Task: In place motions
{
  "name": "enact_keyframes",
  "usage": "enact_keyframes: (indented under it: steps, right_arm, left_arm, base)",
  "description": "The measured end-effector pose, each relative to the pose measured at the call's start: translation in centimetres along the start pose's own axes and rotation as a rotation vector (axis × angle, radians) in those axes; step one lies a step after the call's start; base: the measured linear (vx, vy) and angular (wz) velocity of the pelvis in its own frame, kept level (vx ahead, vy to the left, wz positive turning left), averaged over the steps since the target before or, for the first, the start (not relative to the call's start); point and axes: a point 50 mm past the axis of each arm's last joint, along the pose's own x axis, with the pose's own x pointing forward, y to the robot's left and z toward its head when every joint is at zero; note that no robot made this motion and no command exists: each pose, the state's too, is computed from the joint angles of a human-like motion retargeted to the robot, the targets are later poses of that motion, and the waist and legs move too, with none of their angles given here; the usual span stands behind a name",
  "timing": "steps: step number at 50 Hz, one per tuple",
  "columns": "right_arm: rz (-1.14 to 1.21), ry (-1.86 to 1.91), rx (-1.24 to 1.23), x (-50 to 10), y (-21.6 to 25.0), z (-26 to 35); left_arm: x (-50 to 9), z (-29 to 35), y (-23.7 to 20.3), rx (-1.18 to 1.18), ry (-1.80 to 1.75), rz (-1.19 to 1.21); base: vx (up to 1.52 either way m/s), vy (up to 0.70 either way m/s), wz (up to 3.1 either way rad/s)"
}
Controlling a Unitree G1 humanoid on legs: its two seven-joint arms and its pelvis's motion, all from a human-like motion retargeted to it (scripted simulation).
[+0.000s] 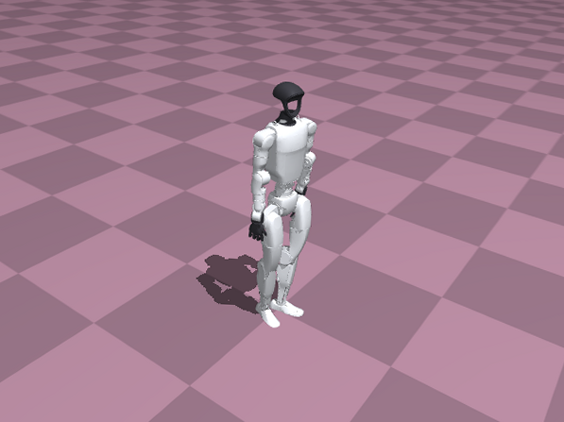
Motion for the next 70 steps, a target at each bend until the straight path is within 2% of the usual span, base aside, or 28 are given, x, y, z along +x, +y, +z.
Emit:
enact_keyframes:
  steps: [8, 22, 30, 37, 43, 52, 60, 70]
  right_arm:
    - [-0.011, 0.004, 0.023, -0.1, -0.3, -0.1]
    - [-0.028, -0.088, -0.023, -0.7, -1.2, 3.5]
    - [-0.077, -0.147, -0.025, -1.5, -2.9, 5.8]
    - [-0.134, -0.136, 0.134, -1.7, -4.2, 5.1]
    - [-0.173, -0.090, 0.378, -1.5, -4.6, 2.6]
    - [-0.090, 0.100, 0.627, -0.4, -0.8, -3.5]
    - [0.020, 0.184, 0.590, -0.1, 1.9, -5.4]
    - [-0.029, 0.057, 0.434, -0.3, -0.8, -1.8]
  left_arm:
    - [-0.3, 1.5, 0.7, 0.107, -0.022, 0.027]
    - [-0.4, 1.3, 1.0, 0.121, -0.007, 0.016]
    - [-0.5, 1.2, 1.9, 0.054, -0.020, 0.012]
    - [-0.6, 2.0, 2.3, 0.058, -0.075, 0.031]
    - [-0.8, 4.8, 0.8, 0.129, -0.149, -0.024]
    - [-1.7, 8.6, -0.9, 0.264, -0.232, -0.038]
    - [-1.4, 8.0, -2.1, 0.279, -0.211, -0.087]
    - [-1.0, 5.9, -1.0, 0.285, -0.129, -0.047]
  base:
    - [-0.03, -0.04, -0.35]
    - [-0.20, -0.16, -1.24]
    - [-0.33, -0.05, -2.12]
    - [-0.31, 0.05, -1.85]
    - [-0.17, 0.11, -1.11]
    - [-0.03, 0.03, -0.32]
    - [0.02, -0.03, 0.14]
    - [0.09, -0.07, 0.77]
